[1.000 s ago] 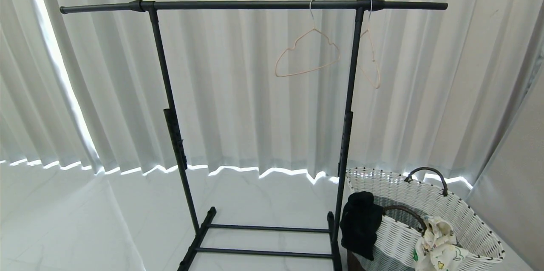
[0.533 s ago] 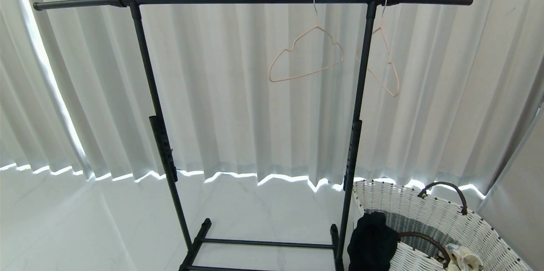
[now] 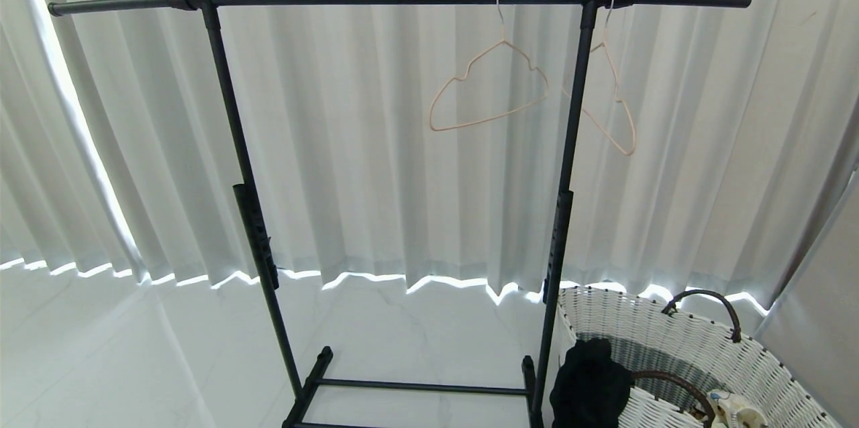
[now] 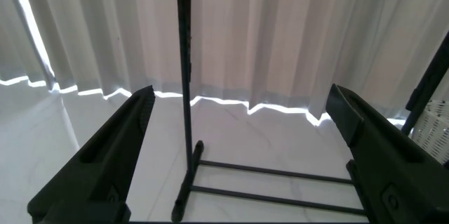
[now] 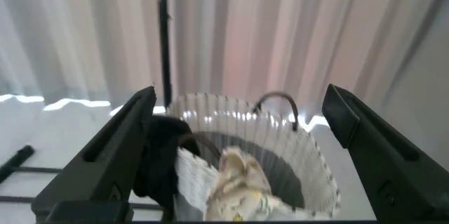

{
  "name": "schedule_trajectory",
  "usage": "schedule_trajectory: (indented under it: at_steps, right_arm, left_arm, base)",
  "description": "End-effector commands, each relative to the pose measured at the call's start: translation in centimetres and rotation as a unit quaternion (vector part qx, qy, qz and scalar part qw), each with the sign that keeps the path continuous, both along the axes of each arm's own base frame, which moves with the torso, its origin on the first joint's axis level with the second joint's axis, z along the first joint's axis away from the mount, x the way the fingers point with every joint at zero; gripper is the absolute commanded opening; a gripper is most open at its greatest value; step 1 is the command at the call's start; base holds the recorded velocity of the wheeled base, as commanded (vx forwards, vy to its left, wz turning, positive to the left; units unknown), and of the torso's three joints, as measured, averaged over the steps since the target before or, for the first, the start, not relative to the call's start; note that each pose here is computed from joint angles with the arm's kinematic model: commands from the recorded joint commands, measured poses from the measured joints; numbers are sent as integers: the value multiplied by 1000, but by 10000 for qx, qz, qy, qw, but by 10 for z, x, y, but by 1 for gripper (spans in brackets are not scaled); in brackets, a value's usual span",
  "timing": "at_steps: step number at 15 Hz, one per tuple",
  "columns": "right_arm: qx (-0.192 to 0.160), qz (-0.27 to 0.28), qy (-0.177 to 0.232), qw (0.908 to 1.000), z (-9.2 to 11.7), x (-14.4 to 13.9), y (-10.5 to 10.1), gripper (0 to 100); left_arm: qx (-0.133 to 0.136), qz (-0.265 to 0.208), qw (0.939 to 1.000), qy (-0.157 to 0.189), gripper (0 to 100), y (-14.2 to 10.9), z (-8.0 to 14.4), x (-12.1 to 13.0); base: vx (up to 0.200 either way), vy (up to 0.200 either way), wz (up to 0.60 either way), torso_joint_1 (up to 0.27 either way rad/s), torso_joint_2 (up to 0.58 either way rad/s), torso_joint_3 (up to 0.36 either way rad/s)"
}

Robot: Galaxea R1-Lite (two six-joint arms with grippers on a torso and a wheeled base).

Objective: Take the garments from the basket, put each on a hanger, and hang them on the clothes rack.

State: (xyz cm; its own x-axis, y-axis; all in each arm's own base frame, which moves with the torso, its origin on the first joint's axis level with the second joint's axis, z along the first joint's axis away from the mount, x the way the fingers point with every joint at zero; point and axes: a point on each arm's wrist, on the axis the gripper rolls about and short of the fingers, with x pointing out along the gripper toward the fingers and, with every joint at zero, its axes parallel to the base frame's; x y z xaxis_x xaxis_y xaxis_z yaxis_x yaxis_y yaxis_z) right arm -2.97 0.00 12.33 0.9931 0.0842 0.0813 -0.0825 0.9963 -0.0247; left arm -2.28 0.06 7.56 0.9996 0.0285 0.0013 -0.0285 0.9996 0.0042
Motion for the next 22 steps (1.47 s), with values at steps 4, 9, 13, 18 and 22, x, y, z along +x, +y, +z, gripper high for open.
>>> schedule_trajectory:
  at_steps: [4, 9, 13, 18, 22]
  right_arm:
    - [-2155, 992, 2630, 9352, 48, 98, 10, 100]
    - [-2564, 887, 4547, 8483, 2, 167, -6, 100]
    - [-3307, 1069, 5024, 7917, -24, 188, -30, 100]
    - [-3487, 1292, 4804, 7943, -63, 210, -22, 100]
    - [-3494, 1290, 4857, 7908, -78, 224, -24, 100]
  left_arm:
    - [2, 3, 10000, -1, 100, 0, 0, 0]
    - [2, 3, 10000, 6, 100, 0, 0, 0]
    - [9, 3, 10000, -1, 100, 0, 0, 0]
    - [9, 3, 10000, 7, 100, 0, 0, 0]
    - [9, 3, 10000, 7, 100, 0, 0, 0]
  base:
    - [0, 0, 0, 0, 0, 0]
    - [0, 0, 0, 0, 0, 0]
    - [0, 0, 0, 0, 0, 0]
    - [0, 0, 0, 0, 0, 0]
    - [0, 0, 0, 0, 0, 0]
